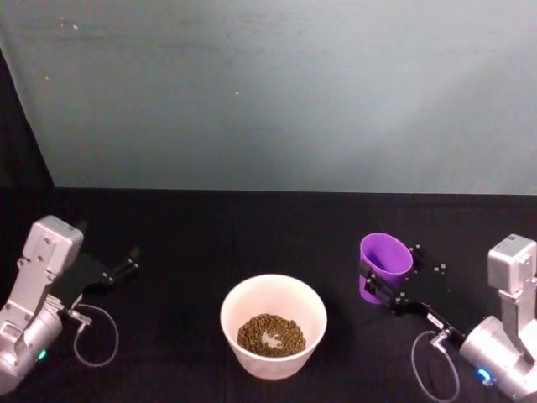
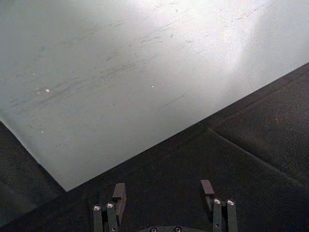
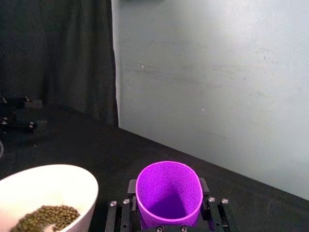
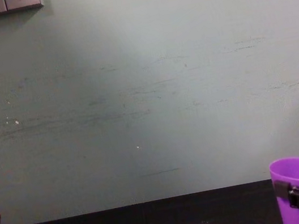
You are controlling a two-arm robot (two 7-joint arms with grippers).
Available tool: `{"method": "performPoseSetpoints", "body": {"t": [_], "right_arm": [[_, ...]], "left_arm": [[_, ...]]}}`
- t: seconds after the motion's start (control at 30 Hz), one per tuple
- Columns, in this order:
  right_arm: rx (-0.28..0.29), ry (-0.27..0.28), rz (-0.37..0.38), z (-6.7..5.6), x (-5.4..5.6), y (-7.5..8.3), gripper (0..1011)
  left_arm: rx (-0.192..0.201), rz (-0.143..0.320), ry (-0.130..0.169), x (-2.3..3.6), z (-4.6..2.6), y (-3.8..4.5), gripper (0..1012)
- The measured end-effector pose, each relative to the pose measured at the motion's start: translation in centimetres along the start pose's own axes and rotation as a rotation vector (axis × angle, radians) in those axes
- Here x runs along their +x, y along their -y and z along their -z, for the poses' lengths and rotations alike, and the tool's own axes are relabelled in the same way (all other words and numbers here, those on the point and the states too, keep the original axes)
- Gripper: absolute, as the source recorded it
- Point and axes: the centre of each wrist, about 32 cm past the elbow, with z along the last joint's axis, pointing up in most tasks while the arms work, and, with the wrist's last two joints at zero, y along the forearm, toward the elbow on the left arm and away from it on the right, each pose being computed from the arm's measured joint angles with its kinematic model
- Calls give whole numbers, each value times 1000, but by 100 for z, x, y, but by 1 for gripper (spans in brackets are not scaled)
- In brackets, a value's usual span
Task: Pick up the cup and pour the mung beans from the cup into the bowl.
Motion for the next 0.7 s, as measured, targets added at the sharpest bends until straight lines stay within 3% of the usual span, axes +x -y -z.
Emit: {"method": "performPoseSetpoints", "body": {"t": [0.37, 0.7], "right_arm": [[-68, -26, 28, 74, -27, -119, 723], [-65, -36, 32, 137, -48, -148, 723]], "left_arm": [[0, 0, 0, 0, 0, 0, 1003], [0, 0, 0, 0, 0, 0, 1003]]}}
